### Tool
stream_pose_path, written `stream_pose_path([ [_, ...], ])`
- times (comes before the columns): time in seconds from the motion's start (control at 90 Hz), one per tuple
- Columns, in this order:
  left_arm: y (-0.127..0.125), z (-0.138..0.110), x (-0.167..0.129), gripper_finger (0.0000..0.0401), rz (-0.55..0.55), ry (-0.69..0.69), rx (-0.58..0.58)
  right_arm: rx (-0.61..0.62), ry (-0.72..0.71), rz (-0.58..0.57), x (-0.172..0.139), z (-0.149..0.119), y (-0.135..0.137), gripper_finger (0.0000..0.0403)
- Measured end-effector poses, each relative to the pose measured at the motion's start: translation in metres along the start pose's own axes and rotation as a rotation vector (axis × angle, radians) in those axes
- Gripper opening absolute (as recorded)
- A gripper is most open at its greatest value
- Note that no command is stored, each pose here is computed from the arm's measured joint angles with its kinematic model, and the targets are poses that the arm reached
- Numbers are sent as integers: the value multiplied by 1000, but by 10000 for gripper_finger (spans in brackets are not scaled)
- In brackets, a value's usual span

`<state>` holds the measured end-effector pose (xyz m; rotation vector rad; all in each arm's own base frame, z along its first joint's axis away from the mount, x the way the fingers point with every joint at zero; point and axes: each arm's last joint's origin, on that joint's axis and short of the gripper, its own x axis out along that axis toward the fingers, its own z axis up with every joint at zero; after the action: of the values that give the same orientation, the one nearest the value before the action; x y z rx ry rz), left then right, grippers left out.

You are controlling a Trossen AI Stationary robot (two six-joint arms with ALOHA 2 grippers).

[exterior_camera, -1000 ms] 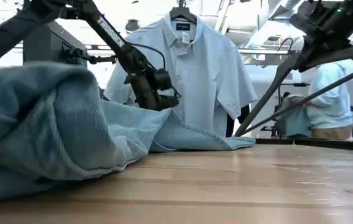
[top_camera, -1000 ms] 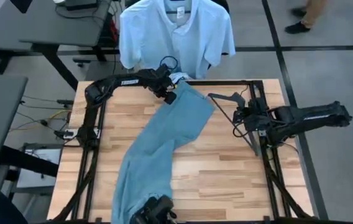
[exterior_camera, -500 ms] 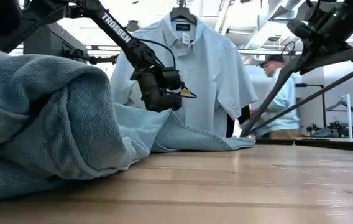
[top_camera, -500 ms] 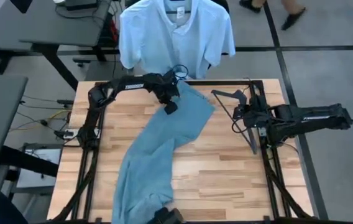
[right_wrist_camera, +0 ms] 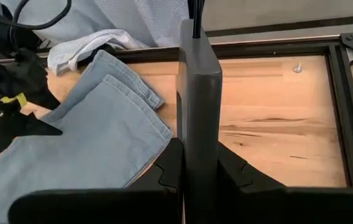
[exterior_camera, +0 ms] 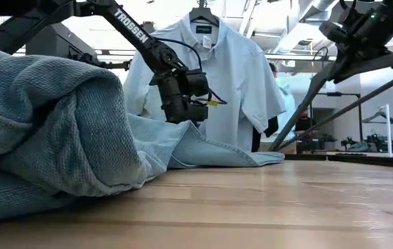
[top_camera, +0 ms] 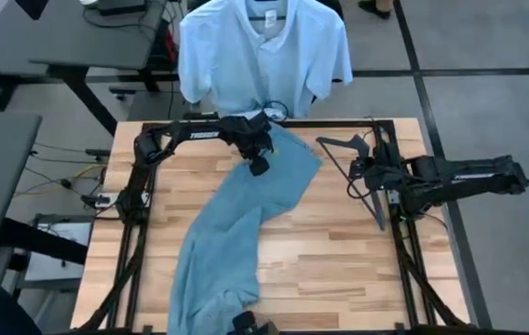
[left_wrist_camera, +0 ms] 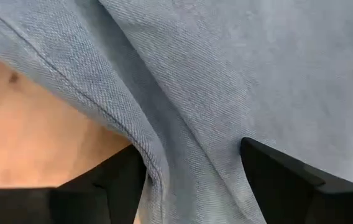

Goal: Hang clothes
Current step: Insert the blue jeans on the grey hanger

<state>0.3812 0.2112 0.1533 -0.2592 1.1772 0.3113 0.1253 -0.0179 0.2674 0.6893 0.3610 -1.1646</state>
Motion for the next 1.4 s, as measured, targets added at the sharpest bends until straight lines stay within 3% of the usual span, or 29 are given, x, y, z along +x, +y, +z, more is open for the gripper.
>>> stream_pose_path([
  [0.533, 5, 0, -3, 48, 65, 5, -14, -4, 1, 4, 0, 0, 0, 28],
  [0.733, 1, 7, -25, 43, 72, 29, 14, -24, 14, 12, 0, 0, 1, 28],
  [1.156, -19, 21, -97, 43, 39, -69, 120, -120, 2, 41, -8, 10, 5, 28],
  [1.4, -34, 17, -138, 43, -15, -148, 258, -220, -37, -11, -3, 16, 4, 28],
])
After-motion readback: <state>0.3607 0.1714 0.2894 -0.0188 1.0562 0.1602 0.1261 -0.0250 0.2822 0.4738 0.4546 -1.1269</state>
